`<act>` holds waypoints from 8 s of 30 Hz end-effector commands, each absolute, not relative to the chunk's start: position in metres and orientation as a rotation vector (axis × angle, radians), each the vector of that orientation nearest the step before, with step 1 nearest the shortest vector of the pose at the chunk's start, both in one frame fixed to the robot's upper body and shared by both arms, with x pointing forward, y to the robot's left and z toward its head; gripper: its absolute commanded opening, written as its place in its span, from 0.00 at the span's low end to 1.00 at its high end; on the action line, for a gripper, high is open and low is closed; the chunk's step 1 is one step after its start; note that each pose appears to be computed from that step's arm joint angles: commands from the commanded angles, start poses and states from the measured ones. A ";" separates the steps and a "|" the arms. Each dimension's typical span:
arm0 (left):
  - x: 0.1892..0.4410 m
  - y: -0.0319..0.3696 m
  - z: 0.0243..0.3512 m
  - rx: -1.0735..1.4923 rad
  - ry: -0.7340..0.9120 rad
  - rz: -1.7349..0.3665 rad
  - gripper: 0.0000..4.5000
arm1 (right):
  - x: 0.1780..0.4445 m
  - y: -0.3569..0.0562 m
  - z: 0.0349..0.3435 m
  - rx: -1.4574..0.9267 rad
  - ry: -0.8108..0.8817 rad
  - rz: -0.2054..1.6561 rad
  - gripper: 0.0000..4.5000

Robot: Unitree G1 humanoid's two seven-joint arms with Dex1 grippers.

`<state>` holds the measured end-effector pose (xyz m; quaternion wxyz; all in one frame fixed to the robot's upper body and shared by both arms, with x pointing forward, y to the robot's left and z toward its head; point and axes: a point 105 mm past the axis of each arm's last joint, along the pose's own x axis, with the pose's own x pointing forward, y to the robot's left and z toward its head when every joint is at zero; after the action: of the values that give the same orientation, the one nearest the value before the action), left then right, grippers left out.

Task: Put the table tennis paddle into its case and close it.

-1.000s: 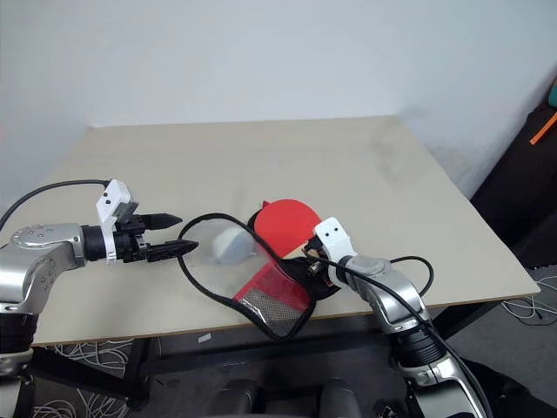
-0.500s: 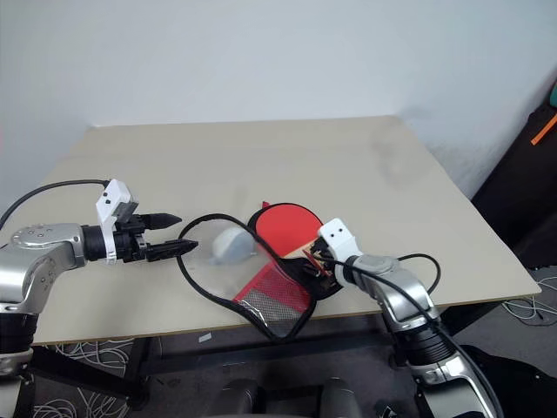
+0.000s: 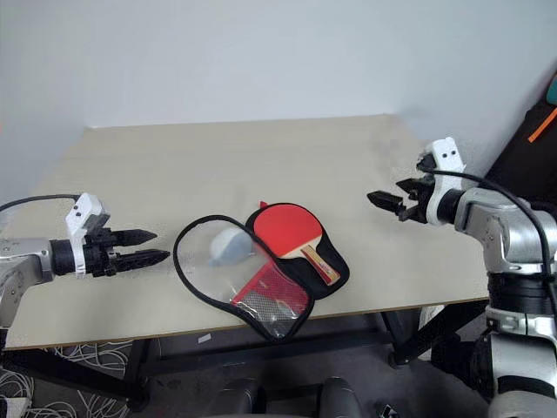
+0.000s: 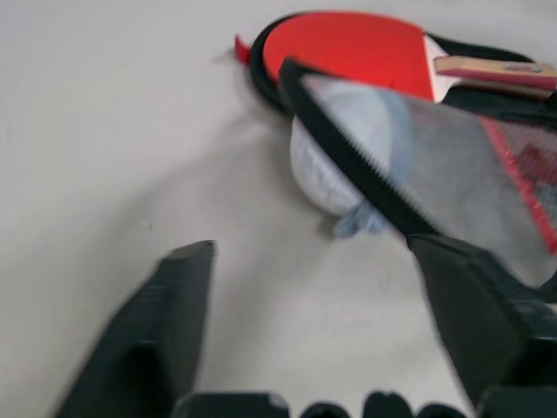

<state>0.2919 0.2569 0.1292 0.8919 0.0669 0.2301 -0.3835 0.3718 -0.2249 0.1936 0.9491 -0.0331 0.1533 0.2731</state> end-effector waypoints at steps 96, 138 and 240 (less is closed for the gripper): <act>0.294 0.016 0.040 -0.582 1.020 -0.715 0.16 | 0.318 -0.165 0.192 -0.384 0.268 1.028 1.00; 0.222 0.090 0.063 -0.142 1.146 -1.048 0.16 | 0.321 -0.151 0.188 -0.374 0.262 1.068 1.00; 0.365 0.224 0.109 -0.212 0.367 -0.675 0.09 | 0.314 0.001 0.044 -0.158 0.532 1.005 0.08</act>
<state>0.3531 0.2211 0.0861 0.9081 -0.1279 0.2195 -0.3329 0.3197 0.0020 0.0536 0.8479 -0.0652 0.2334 0.4715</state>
